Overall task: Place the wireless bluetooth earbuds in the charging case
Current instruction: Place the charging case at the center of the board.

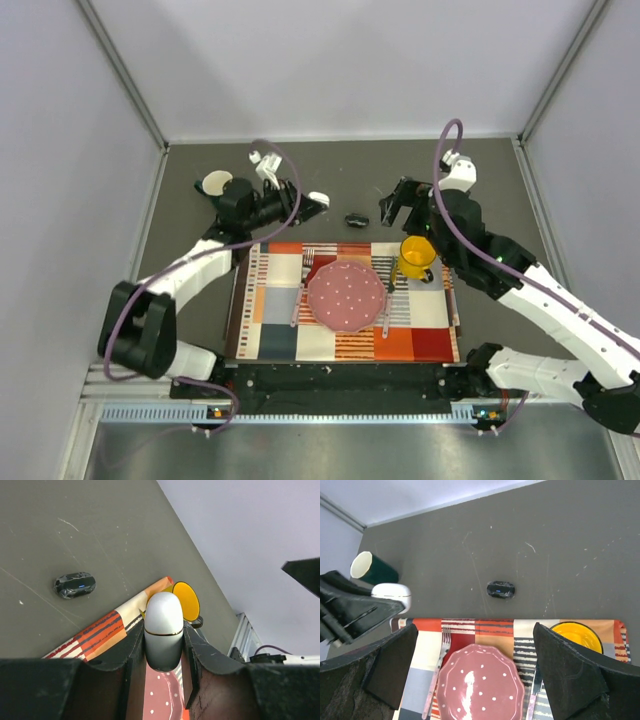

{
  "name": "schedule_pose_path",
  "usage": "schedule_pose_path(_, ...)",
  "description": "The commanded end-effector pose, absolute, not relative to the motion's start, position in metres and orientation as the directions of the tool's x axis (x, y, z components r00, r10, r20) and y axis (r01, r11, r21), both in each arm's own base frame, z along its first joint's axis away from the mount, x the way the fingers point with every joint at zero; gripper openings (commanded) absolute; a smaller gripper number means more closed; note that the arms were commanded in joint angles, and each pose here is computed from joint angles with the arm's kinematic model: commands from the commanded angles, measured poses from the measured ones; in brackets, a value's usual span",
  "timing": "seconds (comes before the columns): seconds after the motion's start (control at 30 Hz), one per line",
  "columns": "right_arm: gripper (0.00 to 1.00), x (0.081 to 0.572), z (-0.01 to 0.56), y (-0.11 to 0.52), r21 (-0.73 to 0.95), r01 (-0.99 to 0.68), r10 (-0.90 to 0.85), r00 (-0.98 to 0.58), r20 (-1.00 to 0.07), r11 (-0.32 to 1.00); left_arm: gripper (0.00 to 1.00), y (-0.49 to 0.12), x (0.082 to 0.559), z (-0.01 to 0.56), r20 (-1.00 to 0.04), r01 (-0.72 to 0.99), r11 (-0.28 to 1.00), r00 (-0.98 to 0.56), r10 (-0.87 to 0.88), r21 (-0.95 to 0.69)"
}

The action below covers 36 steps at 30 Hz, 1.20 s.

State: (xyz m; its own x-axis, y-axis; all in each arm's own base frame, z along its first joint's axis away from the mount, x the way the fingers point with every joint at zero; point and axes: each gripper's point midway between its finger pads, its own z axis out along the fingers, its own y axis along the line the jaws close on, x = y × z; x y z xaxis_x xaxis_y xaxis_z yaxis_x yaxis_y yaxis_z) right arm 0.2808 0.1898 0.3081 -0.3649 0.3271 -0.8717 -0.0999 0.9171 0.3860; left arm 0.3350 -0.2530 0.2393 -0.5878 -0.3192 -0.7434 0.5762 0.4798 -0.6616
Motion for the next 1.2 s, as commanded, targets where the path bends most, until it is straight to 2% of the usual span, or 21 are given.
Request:
schedule_pose_path(0.0, 0.99, 0.284, 0.318, 0.175, 0.373, -0.085, 0.332, -0.306, -0.892, 0.924, 0.00, -0.270, 0.357, 0.239, -0.621, 0.499, 0.381, -0.702, -0.350, -0.778)
schedule_pose_path(0.3, 0.99, 0.285, 0.317, 0.166, 0.349, -0.078, 0.312, -0.299, -0.902, 0.934, 0.00, -0.280, 0.406, 0.163, -0.489, 0.301, 0.463, -0.793, -0.364, -0.834)
schedule_pose_path(0.5, 0.99, 0.291, 0.309, 0.169, 0.335, -0.081, 0.293, -0.325, -0.899, 0.939, 0.00, -0.289, 0.421, 0.126, -0.363, 0.183, 0.411, -0.832, -0.419, -0.893)
schedule_pose_path(0.73, 0.99, 0.294, 0.301, 0.173, 0.330, -0.082, 0.284, -0.347, -0.894, 0.940, 0.00, -0.284, 0.444, 0.094, -0.310, 0.051, 0.486, -0.827, -0.469, -0.872)
schedule_pose_path(1.17, 0.99, 0.299, 0.295, 0.177, 0.312, -0.090, 0.259, -0.368, -0.893, 0.946, 0.15, -0.284, 0.457, 0.052, -0.226, -0.080, 0.531, -0.844, -0.487, -0.844)
